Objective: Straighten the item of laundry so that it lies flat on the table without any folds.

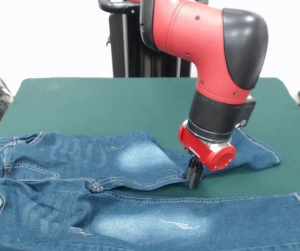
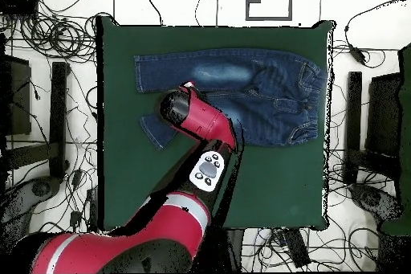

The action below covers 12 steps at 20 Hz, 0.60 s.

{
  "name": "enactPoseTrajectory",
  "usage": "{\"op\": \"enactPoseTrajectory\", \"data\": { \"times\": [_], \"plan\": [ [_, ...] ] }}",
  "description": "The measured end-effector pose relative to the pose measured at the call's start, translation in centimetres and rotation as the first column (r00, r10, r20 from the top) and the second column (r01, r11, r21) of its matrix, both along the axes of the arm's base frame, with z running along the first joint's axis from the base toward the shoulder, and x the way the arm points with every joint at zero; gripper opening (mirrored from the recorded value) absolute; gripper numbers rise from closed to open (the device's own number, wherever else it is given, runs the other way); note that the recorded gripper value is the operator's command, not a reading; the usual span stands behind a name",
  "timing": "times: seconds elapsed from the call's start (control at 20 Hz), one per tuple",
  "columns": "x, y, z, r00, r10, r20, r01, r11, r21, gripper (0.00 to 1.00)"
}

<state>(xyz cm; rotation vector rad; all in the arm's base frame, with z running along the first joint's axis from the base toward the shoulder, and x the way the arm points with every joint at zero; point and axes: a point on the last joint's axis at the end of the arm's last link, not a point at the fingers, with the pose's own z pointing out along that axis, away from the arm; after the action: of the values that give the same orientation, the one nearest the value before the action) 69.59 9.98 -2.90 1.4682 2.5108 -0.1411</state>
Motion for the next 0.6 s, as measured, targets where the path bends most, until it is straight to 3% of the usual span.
{"op": "enactPoseTrajectory", "data": {
  "times": [0.6],
  "plan": [
    [0.7, -0.6, 2.2, 1.000, 0.016, 0.007, -0.016, 1.000, -0.015, 0.00]
  ]
}}
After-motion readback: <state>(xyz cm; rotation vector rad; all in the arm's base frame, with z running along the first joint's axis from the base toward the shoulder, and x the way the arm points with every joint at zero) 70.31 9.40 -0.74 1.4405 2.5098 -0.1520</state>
